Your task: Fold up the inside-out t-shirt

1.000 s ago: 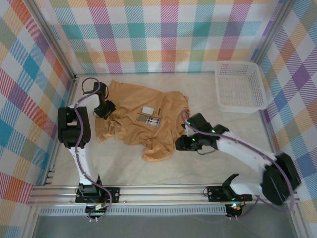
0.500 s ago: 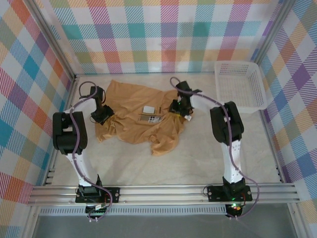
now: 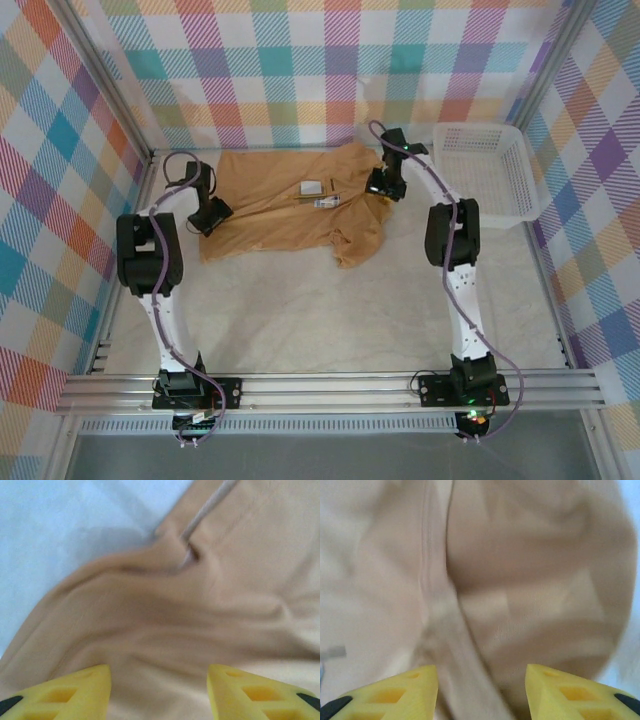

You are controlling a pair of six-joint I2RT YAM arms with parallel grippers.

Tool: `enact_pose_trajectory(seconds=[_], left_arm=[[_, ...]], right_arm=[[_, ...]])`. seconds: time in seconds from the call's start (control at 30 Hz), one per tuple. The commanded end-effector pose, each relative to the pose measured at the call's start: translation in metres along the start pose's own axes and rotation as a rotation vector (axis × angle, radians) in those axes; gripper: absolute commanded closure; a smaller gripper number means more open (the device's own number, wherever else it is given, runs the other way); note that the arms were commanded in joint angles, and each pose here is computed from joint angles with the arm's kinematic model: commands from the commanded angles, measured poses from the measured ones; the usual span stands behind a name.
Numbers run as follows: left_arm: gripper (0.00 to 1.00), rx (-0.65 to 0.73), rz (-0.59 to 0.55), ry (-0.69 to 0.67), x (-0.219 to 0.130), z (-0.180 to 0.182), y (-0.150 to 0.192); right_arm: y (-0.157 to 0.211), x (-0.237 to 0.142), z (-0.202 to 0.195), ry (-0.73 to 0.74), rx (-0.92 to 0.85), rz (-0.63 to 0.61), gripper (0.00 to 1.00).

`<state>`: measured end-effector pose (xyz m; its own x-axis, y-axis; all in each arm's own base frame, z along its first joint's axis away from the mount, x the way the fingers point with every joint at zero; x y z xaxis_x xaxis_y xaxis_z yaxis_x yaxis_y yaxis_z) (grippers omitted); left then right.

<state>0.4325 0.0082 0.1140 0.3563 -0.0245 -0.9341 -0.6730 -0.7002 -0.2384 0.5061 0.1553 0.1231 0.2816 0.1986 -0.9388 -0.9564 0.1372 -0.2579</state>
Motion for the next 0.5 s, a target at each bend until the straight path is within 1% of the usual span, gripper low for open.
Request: enact_pose_trajectory(seconds=[0.0, 0.03, 0.13, 0.23, 0.33, 0.47], left_arm=[[0.46, 0.061, -0.039, 0.037, -0.047, -0.006, 0.022], [0.46, 0.064, -0.029, 0.054, -0.051, -0.007, 0.029], [0.46, 0.065, 0.031, 0.105, -0.048, -0.009, 0.041], [0.47, 0.06, 0.077, 0.121, -0.035, -0.009, 0.046], [0.47, 0.047, 0.116, 0.119, -0.022, -0.008, 0.049], [0.47, 0.029, 0.131, 0.108, -0.009, -0.006, 0.049]], right_arm=[[0.065, -0.07, 0.05, -0.039, -0.183, -0.023, 0.51], [0.086, -0.075, 0.057, -0.053, -0.207, -0.028, 0.53], [0.137, -0.079, 0.071, -0.052, -0.258, -0.009, 0.54], [0.169, -0.073, 0.088, -0.042, -0.292, -0.002, 0.53], [0.182, -0.056, 0.102, 0.014, -0.313, 0.02, 0.53], [0.185, -0.031, 0.104, 0.127, -0.311, 0.039, 0.53]])
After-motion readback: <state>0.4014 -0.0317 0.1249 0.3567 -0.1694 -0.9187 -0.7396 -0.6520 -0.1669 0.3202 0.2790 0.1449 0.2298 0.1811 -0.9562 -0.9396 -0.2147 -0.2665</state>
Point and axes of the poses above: each hand's point on the last joint's axis, 136 mm out from that joint toward the fingers, its own x axis out along the fingers, its own z axis along the line the jaws close on, y = z × x, the point moved 8 cm from there along -x, back along the fingers, and after that the axes turned 2 degrees about -x, right-handed, at the moved point
